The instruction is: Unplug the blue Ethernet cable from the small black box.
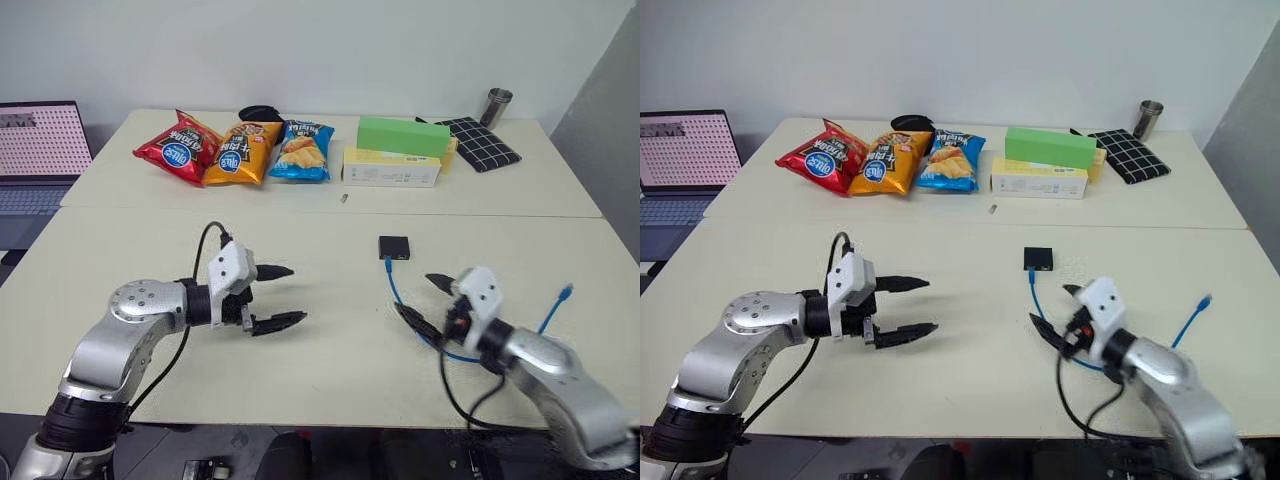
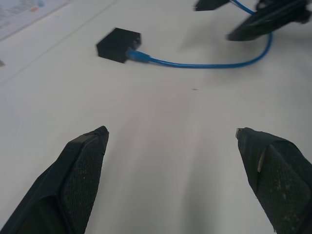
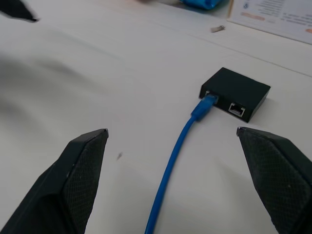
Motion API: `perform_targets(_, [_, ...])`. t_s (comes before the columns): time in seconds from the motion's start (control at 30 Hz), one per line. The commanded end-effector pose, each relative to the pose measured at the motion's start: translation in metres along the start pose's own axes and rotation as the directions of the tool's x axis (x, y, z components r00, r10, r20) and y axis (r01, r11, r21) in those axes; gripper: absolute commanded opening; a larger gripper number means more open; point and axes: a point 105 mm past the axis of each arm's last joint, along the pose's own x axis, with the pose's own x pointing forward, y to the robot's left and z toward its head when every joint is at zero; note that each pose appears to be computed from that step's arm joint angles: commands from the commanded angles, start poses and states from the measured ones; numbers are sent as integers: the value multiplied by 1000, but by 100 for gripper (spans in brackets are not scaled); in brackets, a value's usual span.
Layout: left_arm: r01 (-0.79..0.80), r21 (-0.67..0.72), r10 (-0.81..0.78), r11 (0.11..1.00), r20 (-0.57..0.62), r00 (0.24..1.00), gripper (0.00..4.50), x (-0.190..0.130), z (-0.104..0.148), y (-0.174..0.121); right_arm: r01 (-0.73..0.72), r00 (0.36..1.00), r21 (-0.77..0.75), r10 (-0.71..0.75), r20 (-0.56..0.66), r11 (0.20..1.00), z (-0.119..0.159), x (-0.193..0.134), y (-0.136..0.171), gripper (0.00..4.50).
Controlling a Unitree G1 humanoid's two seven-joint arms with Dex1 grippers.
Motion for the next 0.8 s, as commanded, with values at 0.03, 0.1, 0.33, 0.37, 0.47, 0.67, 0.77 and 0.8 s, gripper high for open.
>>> perform_targets(0.03, [37,49,-38,998,25,999,444,1,13,-2,73,997,-24,-73,0,997,-4,22,3,448])
perform_targets(0.1, [42,55,-44,998,39,998,444,2,17,0,123,992,-18,-123,-10,992,-7,36,5,448])
perform_targets(0.33, [47,62,-50,997,46,998,450,5,17,2,295,955,8,-294,-35,956,-15,55,-6,412])
perform_targets(0.37, [47,61,-50,997,48,998,450,6,17,2,324,945,13,-324,-36,946,-16,55,-9,394])
perform_targets(0.47, [42,60,-46,997,52,998,450,6,15,2,378,926,38,-376,-36,925,-15,57,-17,324])
perform_targets(0.67, [27,50,-30,998,60,998,450,7,12,3,374,927,44,-372,-37,927,-14,61,-19,167])
perform_targets(0.77, [11,38,-13,999,67,998,450,7,9,6,366,930,28,-365,-38,930,-13,61,-22,88])
perform_targets(0.8, [4,32,-6,999,71,997,450,7,9,8,359,933,24,-358,-35,933,-12,61,-23,67])
